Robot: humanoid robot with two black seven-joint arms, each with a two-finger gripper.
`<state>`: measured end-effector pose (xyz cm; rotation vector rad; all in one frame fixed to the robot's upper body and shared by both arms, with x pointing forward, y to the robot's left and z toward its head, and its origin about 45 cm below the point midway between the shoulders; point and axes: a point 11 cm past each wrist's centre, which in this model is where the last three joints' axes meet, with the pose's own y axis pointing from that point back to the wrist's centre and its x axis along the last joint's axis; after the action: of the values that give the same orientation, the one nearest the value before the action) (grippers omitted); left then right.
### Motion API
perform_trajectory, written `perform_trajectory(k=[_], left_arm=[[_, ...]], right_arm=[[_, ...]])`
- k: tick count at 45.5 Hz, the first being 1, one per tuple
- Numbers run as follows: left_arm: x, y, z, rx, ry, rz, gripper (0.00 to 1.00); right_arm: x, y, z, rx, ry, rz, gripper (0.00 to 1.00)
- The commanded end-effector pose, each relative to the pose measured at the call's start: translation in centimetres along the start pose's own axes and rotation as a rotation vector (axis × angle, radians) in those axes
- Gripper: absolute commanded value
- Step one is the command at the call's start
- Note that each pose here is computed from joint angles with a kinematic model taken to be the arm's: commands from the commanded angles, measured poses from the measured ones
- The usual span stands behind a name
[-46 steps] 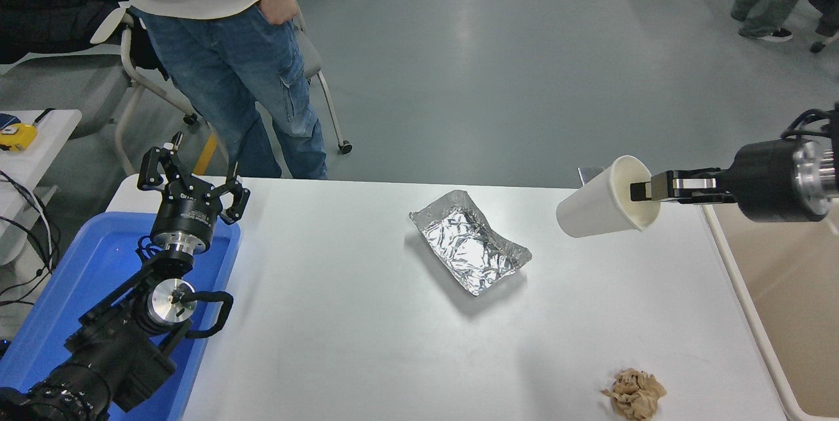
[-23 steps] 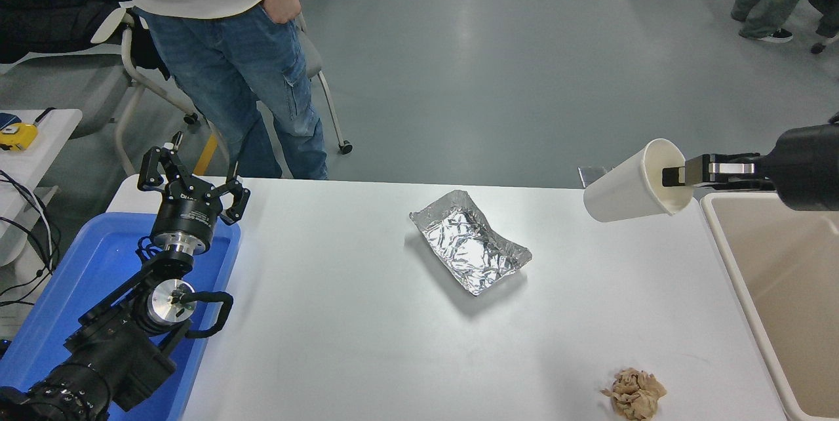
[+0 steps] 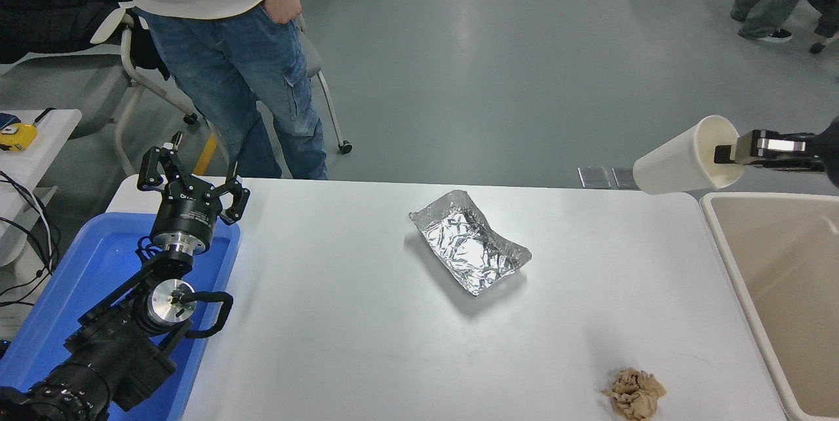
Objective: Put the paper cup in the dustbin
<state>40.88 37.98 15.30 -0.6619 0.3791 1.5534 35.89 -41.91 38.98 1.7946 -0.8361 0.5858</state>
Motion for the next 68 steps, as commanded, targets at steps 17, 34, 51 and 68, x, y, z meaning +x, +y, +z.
perform_trajectory(k=[17, 34, 51, 68], left_arm=[[0.0, 0.0, 0.0, 0.000, 0.000, 0.000, 1.00], [0.0, 0.0, 0.0, 0.000, 0.000, 0.000, 1.00], [0.0, 0.0, 0.0, 0.000, 0.000, 0.000, 1.00], [0.0, 0.0, 0.0, 0.000, 0.000, 0.000, 1.00]], right_arm=[[0.8, 1.2, 14.0, -0.170, -0.452, 0.266, 0.00], [-6.6, -0.9, 22.8, -0.314, -0.778, 0.400, 0.00], [-14.8, -3.3, 28.9, -0.505, -0.948, 0.544, 0.00], [-21.6, -4.2, 29.9, -0.710, -1.044, 0.715, 0.00]])
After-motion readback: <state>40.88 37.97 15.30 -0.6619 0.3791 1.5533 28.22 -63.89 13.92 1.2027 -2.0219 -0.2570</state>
